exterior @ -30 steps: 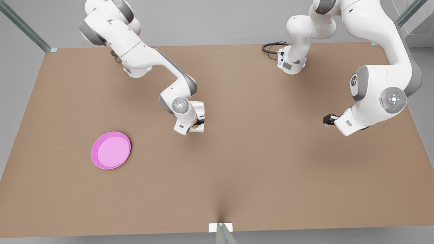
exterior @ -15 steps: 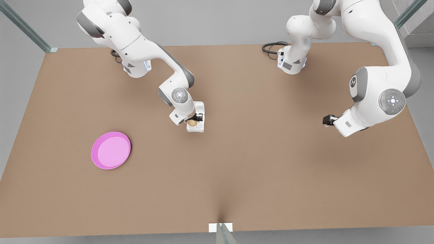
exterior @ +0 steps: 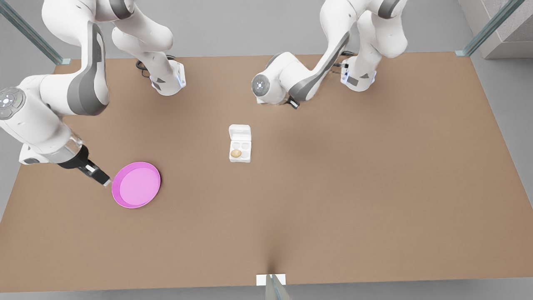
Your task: Pack egg into the box and close the box lid
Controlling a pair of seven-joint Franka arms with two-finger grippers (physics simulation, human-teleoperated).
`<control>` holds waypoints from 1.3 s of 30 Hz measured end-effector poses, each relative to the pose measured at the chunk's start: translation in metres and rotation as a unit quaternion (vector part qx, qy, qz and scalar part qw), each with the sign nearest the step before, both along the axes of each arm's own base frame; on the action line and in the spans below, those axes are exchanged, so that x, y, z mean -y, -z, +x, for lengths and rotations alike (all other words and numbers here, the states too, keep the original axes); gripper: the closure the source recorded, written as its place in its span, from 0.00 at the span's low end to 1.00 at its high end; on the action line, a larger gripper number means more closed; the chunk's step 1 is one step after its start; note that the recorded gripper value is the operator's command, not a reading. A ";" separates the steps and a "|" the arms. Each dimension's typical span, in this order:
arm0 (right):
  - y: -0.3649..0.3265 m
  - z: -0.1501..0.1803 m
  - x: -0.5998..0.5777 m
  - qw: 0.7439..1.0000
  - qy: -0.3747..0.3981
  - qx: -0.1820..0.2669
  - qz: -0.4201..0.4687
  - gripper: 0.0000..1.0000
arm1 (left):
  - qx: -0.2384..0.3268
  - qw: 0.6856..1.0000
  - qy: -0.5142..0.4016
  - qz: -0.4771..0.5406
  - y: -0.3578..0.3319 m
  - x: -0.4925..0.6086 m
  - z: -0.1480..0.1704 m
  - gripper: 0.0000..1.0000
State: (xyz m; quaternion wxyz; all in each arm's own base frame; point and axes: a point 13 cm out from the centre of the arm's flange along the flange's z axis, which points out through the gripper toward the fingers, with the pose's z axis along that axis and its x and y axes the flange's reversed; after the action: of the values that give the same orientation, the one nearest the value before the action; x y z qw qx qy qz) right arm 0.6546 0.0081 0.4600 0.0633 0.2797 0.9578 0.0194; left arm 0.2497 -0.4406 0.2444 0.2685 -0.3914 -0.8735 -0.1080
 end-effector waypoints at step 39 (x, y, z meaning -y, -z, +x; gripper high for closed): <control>0.045 -0.022 0.030 0.969 -0.224 -0.106 -0.010 0.00 | 0.237 0.781 -0.572 -0.077 0.119 0.181 0.127 0.79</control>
State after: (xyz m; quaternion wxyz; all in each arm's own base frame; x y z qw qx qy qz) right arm 0.6327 -0.0218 0.4153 -0.0417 0.0580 0.9974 -0.0066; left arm 0.3767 -0.6220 0.1256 0.0343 0.1993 -0.9784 0.0435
